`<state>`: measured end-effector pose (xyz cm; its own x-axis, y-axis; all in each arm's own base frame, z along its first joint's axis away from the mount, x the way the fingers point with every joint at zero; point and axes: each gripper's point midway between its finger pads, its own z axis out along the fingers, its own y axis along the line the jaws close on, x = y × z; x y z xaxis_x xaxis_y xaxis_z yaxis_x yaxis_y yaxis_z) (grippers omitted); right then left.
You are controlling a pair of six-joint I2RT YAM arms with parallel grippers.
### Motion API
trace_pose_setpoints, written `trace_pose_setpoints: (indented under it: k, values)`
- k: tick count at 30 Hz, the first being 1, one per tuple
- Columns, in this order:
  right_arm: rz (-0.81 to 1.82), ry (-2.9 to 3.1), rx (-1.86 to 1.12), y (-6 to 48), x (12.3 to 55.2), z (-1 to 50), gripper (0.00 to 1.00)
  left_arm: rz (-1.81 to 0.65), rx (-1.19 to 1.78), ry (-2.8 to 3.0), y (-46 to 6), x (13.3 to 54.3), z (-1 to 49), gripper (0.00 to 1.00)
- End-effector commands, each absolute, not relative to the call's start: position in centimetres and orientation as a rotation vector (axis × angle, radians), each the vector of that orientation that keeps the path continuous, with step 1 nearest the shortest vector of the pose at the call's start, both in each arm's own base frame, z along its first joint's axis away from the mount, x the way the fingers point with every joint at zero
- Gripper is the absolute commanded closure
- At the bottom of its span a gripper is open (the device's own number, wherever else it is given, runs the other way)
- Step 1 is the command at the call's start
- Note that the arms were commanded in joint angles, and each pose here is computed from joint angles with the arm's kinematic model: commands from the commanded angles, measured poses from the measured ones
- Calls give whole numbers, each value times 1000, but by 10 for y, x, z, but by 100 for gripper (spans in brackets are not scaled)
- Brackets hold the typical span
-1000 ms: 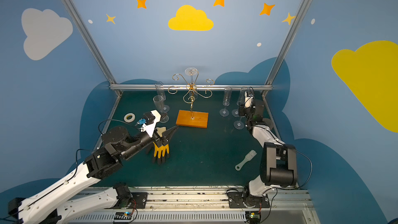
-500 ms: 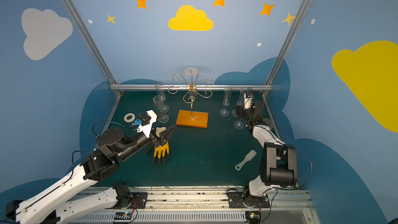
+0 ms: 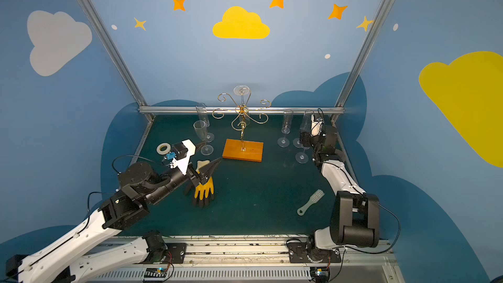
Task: Take the wine glass off the wine glass rack
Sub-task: Place the wine glass at the middle-right of the table, then rotate the wine glass rack at the center of the table.
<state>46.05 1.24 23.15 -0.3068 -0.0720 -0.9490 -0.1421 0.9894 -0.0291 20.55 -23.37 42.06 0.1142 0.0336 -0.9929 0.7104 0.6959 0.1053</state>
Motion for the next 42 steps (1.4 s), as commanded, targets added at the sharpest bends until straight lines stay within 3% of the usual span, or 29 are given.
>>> trace_pose_setpoints:
  k: [1,23,31,42]
  values:
    - [60,1837,-128,8,456,258,16,-534,650,1348,-226,205,430,23]
    - [243,1684,-246,46,396,348,16,-465,573,1422,-192,229,449,22]
    - [328,1699,-289,65,365,364,16,-538,559,1546,-188,291,478,22]
    - [511,1720,-380,99,319,372,16,-849,376,1694,-197,408,512,27]
